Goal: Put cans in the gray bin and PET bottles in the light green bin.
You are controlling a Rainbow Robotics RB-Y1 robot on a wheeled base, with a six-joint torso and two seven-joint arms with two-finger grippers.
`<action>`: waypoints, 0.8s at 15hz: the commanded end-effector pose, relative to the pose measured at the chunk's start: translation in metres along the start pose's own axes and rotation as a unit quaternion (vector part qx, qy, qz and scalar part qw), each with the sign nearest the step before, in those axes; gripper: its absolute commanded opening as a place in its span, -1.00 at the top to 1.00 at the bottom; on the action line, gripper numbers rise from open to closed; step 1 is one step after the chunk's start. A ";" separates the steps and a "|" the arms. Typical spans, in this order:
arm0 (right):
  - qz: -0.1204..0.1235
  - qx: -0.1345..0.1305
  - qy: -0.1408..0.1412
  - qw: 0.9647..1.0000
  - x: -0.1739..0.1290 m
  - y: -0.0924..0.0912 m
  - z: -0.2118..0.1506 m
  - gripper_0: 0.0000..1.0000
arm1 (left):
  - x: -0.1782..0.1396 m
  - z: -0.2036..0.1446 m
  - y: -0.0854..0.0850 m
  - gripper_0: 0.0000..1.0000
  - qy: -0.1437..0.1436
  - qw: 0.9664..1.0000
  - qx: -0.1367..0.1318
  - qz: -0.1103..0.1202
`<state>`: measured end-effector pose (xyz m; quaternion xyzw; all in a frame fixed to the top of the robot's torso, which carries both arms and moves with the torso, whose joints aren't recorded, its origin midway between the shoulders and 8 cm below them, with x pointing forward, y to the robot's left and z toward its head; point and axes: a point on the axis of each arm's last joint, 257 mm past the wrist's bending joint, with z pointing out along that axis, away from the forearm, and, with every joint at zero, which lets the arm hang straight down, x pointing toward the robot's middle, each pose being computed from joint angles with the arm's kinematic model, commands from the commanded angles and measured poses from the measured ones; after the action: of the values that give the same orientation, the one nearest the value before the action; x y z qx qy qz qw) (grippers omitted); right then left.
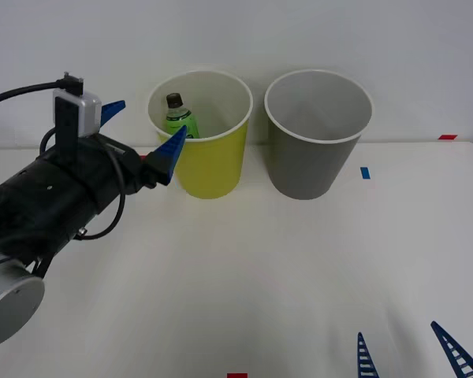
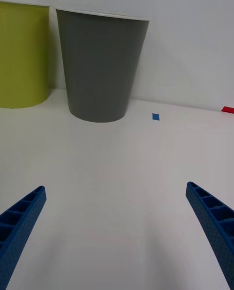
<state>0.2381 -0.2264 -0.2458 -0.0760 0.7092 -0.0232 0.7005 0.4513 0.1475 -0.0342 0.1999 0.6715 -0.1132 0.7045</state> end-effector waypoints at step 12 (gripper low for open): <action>0.000 0.000 0.000 1.000 0.000 0.000 0.000 -1.00 | 0.087 -0.095 0.010 -1.00 0.035 0.995 -0.076 -0.046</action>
<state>0.2381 -0.2264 -0.2458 -0.0760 0.7092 -0.0232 0.7005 0.3752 0.2033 -0.1127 0.1085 0.7193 -0.1044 0.6783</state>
